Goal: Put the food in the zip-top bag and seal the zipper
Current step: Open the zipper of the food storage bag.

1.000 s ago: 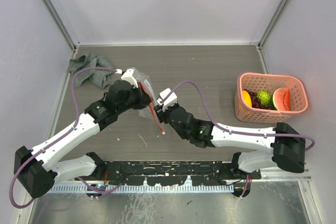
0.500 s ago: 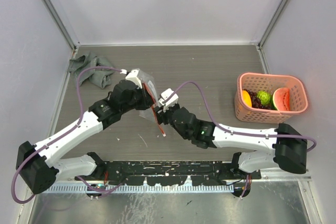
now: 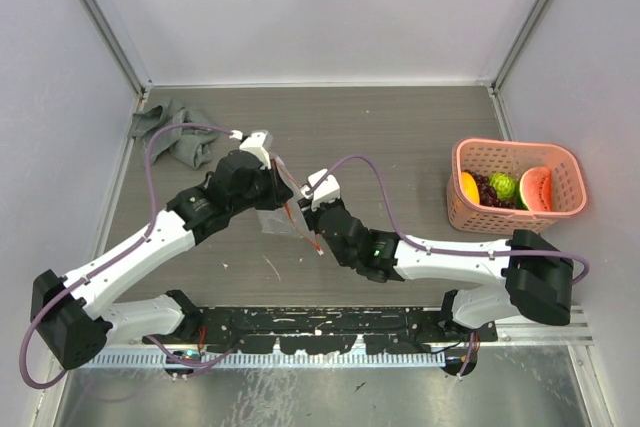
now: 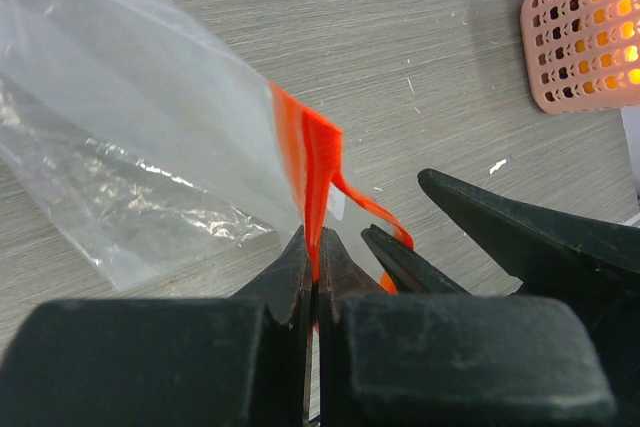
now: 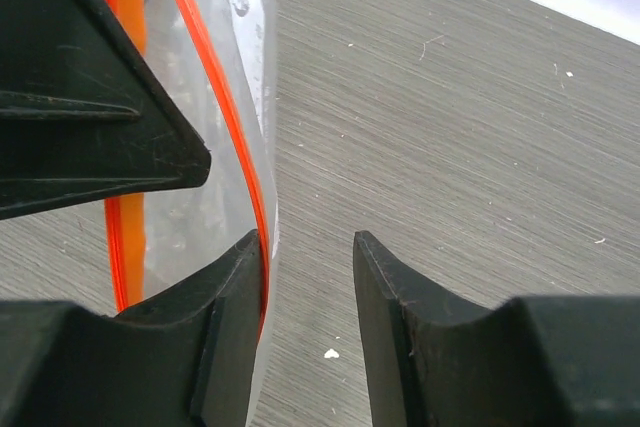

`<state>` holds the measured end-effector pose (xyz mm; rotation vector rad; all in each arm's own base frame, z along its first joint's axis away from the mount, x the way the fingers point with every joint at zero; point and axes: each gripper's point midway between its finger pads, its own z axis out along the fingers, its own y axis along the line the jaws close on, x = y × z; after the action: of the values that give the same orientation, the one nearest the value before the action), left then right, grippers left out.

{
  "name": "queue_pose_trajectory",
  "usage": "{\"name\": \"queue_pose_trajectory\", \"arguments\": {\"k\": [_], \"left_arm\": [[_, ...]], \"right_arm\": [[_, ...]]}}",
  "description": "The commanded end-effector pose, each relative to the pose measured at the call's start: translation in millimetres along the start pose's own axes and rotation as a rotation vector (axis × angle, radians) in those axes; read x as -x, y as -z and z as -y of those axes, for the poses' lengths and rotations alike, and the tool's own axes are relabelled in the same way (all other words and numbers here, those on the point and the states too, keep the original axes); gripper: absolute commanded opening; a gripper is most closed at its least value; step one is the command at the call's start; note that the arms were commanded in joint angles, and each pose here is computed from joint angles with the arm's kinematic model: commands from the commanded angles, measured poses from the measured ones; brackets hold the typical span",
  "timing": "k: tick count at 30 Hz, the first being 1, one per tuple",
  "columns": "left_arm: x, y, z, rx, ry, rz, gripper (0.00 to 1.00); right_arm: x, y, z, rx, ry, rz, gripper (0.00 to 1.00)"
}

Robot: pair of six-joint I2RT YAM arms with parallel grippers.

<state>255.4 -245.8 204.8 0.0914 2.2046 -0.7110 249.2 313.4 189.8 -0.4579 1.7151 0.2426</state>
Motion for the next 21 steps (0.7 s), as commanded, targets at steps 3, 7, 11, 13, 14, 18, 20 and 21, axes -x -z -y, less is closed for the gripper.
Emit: {"name": "queue_pose_trajectory", "arguments": {"k": [3,7,11,13,14,18,20,21], "left_arm": [[15,10,19,-0.048,-0.051,0.005,0.00],[11,10,22,-0.069,-0.056,-0.018,0.00],[8,10,26,-0.088,-0.059,-0.034,0.00],[8,11,27,-0.090,-0.059,-0.039,0.00],[8,11,27,-0.089,-0.059,-0.038,0.00],[9,13,27,-0.089,-0.049,-0.020,0.02],[8,14,29,-0.087,-0.046,-0.009,0.07],[7,13,30,-0.086,-0.046,-0.003,0.10]], "right_arm": [[14,-4,3,-0.043,-0.045,0.044,0.45],[11,-6,-3,-0.023,-0.047,0.041,0.45],[9,-8,-8,-0.002,-0.048,0.042,0.45],[8,-9,-9,-0.003,-0.054,0.043,0.42],[8,-10,-7,-0.013,-0.059,0.042,0.40],[11,-9,-4,-0.039,-0.096,0.042,0.14],[15,-9,-4,-0.042,-0.124,0.048,0.04],[17,-8,-3,-0.046,-0.139,0.051,0.01]]}}
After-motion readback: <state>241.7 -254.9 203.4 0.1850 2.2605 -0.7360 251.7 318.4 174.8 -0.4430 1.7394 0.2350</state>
